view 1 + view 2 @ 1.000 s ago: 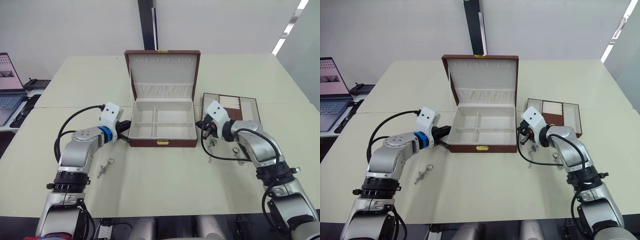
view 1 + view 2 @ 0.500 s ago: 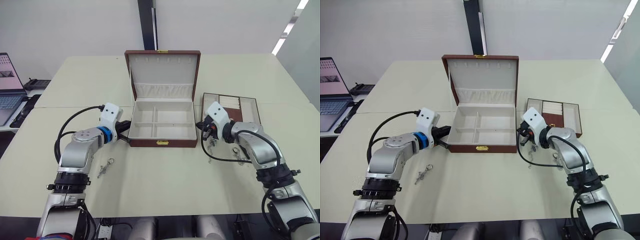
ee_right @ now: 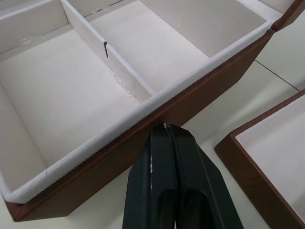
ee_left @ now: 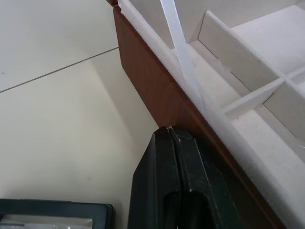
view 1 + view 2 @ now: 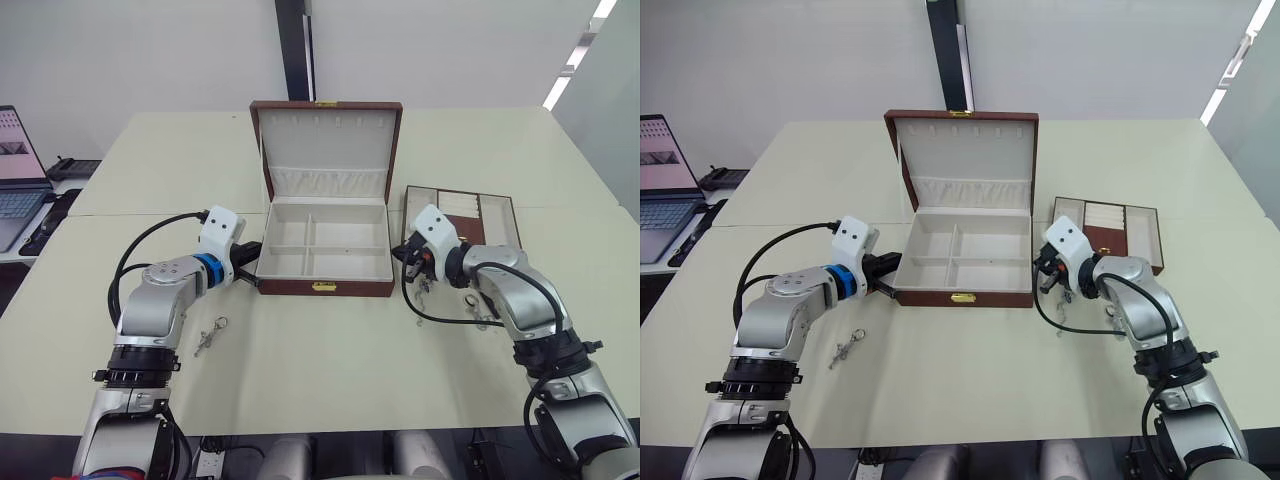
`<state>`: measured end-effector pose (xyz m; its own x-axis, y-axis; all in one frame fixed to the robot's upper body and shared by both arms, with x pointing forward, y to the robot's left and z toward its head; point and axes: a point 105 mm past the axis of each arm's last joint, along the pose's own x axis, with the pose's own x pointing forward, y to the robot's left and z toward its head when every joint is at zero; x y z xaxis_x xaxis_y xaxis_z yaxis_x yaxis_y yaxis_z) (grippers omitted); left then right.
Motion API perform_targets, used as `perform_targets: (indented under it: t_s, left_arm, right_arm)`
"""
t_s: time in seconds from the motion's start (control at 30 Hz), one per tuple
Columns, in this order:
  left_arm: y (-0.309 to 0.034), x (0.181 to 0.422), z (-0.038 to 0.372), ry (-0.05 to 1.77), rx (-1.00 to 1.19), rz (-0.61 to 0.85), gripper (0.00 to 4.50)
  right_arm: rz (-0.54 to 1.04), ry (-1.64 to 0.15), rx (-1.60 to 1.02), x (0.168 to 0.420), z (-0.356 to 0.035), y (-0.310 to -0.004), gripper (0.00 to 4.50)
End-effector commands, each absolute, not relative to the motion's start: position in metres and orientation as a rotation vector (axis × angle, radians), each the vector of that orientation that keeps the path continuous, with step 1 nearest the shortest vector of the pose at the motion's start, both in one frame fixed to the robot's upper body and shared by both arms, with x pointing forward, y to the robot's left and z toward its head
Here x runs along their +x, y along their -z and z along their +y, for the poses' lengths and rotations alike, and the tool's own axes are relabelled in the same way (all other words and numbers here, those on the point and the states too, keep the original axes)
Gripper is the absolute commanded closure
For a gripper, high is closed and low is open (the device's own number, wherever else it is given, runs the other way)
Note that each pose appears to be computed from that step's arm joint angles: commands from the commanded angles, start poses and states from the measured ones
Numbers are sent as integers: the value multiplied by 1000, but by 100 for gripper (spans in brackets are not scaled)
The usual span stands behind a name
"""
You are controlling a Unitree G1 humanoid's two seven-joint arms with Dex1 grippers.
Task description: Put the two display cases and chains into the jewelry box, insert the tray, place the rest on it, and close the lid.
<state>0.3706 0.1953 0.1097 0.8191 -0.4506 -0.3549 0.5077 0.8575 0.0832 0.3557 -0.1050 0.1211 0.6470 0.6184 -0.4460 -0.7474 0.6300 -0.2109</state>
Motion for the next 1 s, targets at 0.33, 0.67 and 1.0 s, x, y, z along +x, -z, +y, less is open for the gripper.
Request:
perform_targets:
  t_s: [0.33,0.67,1.0]
  left_arm:
    - [-127,367,198,546,208,254,450]
    - [-134,360,239,439,248,244,450]
    - [-168,320,323,326,295,153,450]
  right_arm:
    - [281,-842,-429,349,-98,-131,448]
    - [225,-776,-439,349,-119,-147,448]
    - [58,-714,-544,319,-178,-188,448]
